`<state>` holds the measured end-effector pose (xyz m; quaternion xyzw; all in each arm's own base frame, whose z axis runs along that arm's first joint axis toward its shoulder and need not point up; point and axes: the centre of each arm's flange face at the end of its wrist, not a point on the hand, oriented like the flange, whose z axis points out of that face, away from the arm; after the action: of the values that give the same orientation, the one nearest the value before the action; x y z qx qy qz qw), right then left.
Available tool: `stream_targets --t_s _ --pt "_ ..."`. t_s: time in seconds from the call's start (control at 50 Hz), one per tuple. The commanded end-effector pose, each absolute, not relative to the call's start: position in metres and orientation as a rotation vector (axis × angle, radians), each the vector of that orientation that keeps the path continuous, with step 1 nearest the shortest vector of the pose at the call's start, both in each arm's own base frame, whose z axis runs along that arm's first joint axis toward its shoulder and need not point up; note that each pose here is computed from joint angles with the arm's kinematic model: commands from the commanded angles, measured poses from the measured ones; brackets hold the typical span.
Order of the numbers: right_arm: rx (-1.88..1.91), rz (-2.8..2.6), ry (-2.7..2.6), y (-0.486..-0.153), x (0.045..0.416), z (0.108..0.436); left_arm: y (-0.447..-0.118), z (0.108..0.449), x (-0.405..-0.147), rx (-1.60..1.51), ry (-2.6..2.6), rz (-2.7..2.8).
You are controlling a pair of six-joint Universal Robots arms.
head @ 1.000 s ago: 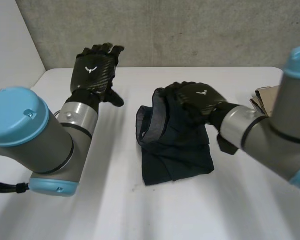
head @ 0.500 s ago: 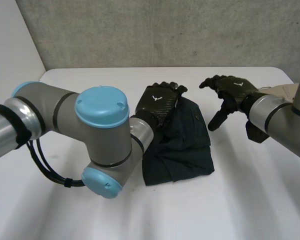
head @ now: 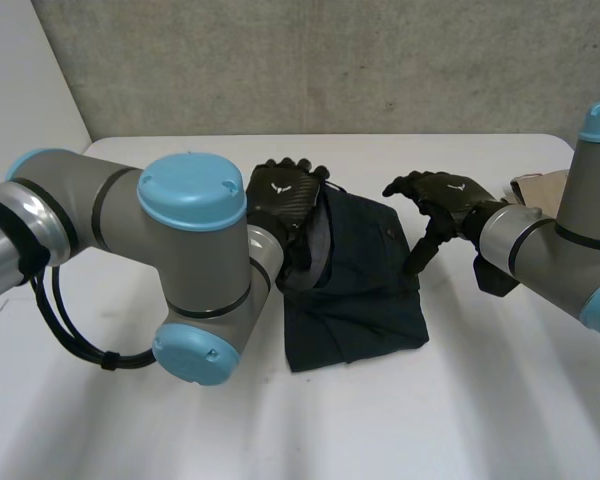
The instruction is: Fold the laundry.
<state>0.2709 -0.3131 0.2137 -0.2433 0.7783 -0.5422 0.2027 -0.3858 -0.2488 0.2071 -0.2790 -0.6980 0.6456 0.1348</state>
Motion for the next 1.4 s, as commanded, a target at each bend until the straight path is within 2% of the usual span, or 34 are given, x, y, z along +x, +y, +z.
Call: stream_targets --t_s 0.02,0.12,0.38,0.56,0.7,0.98,1.4 --pt "-0.661 -1.545 2.172 -0.315 0.266 0.220 -0.228 0.242 -0.399 -0.809 -1.851 1.858" --pt "-0.641 -1.566 2.181 -0.318 0.258 0.225 -0.219 0.246 -0.410 -0.793 -1.812 1.826" --pt "-0.653 -1.516 2.200 -0.313 0.261 0.213 -0.232 0.190 -0.422 -0.867 -1.964 1.713" --pt "-0.668 -1.468 2.212 -0.316 0.267 0.197 -0.248 0.177 -0.404 -0.830 -2.142 1.720" --pt "-0.741 -1.426 2.174 -0.308 0.293 0.186 -0.250 0.169 -0.394 -0.879 -2.229 1.719" --pt "-0.927 -1.468 2.172 -0.318 0.304 0.165 -0.248 0.161 -0.389 -0.934 -2.262 1.703" --pt "-0.990 -1.468 2.201 -0.329 0.307 0.142 -0.258 0.142 -0.376 -0.977 -2.299 1.708"
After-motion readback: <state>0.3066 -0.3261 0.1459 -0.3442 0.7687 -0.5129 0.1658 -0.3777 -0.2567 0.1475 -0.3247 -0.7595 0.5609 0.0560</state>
